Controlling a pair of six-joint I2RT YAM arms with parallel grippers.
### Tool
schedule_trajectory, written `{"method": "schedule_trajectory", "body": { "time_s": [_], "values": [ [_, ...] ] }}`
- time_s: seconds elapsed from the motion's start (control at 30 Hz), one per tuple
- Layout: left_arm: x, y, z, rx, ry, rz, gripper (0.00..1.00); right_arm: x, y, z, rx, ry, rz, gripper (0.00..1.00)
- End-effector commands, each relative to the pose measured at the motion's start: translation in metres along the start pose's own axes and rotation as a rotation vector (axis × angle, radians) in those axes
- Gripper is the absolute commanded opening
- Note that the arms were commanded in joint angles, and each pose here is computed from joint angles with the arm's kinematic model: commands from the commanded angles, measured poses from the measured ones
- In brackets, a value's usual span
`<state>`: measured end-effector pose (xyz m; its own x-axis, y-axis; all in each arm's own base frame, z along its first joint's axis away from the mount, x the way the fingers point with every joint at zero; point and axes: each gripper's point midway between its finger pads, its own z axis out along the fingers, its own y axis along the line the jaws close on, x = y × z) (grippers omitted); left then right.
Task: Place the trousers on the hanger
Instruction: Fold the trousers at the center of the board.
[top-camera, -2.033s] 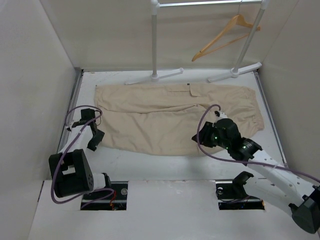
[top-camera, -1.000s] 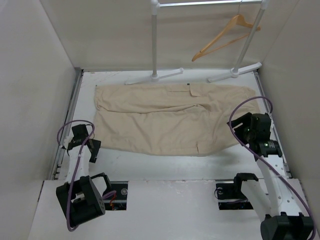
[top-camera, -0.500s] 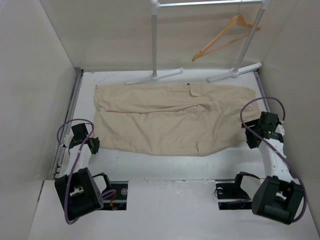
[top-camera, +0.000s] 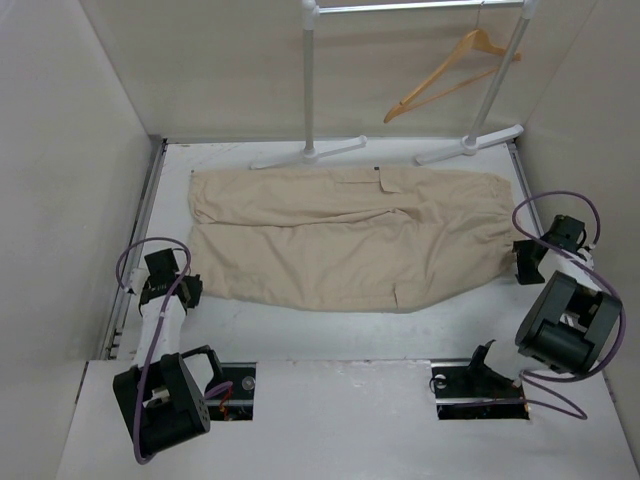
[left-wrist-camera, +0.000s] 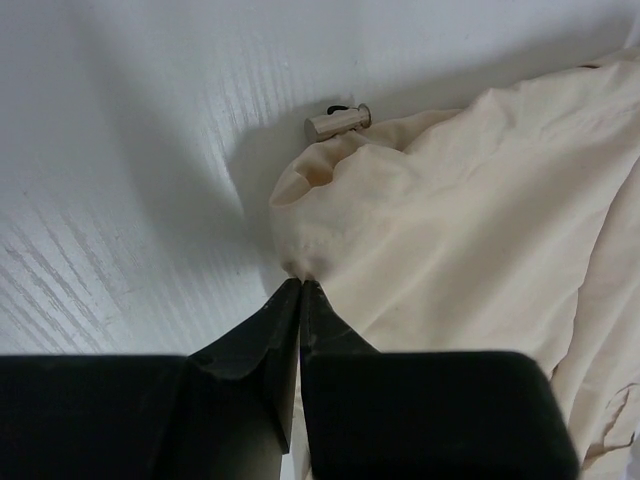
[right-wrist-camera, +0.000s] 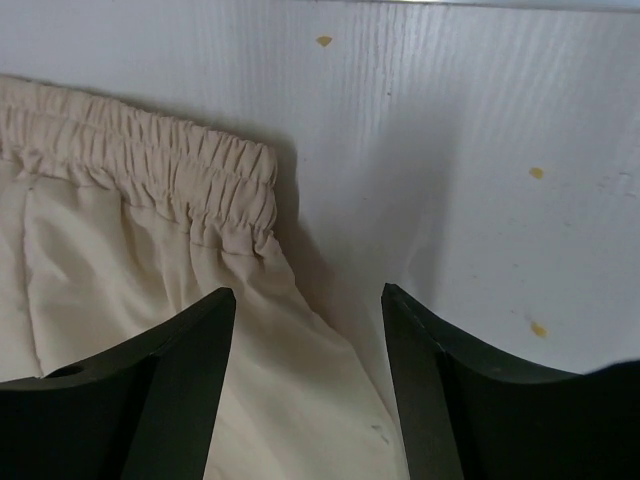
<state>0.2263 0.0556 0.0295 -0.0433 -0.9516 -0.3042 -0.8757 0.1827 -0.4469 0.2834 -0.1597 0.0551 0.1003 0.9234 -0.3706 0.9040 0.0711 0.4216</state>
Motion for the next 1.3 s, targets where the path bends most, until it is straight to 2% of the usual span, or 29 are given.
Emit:
{"method": "schedule_trajectory", "body": {
  "time_s": [0.0, 0.1, 0.27, 0.37, 0.6, 0.67, 0.8, 0.9, 1.0, 1.17, 1.27],
  "values": [
    [0.001, -0.001, 0.000, 0.007, 0.001, -0.003, 0.02, -0.008, 0.037, 0.006, -0.144, 0.010, 0.001, 0.65],
    [0.002, 0.002, -0.001, 0.000, 0.005, -0.003, 0.01, -0.002, 0.040, 0.015, -0.142, 0.046, 0.001, 0.56],
    [-0.010, 0.002, -0.008, -0.008, -0.025, -0.026, 0.00, 0.001, 0.030, 0.021, -0.084, 0.046, 0.024, 0.15],
    [-0.030, -0.002, -0.021, -0.013, -0.091, -0.036, 0.00, -0.007, 0.012, 0.006, -0.024, -0.025, 0.045, 0.04],
    [-0.067, -0.025, -0.058, 0.020, -0.200, -0.086, 0.00, -0.013, -0.032, -0.040, 0.153, -0.129, 0.081, 0.00],
    [-0.072, -0.024, -0.069, 0.016, -0.215, -0.093, 0.00, -0.018, -0.031, -0.057, 0.146, -0.148, 0.074, 0.00],
    [-0.067, -0.014, -0.083, -0.011, -0.215, -0.081, 0.00, -0.014, -0.041, -0.087, 0.186, -0.176, 0.005, 0.00],
    [-0.082, -0.011, -0.103, -0.065, -0.298, 0.000, 0.00, -0.025, -0.042, -0.109, 0.169, -0.273, -0.080, 0.00],
    [-0.096, -0.027, -0.115, -0.055, -0.371, 0.056, 0.00, -0.032, -0.027, -0.118, 0.124, -0.327, -0.126, 0.00],
    [-0.102, -0.071, -0.102, 0.003, -0.312, 0.046, 0.00, -0.040, 0.011, -0.117, 0.024, -0.306, -0.138, 0.00],
    [-0.116, -0.098, -0.100, 0.032, -0.342, 0.030, 0.00, -0.052, 0.040, -0.121, -0.021, -0.313, -0.138, 0.00]
  ]
}}
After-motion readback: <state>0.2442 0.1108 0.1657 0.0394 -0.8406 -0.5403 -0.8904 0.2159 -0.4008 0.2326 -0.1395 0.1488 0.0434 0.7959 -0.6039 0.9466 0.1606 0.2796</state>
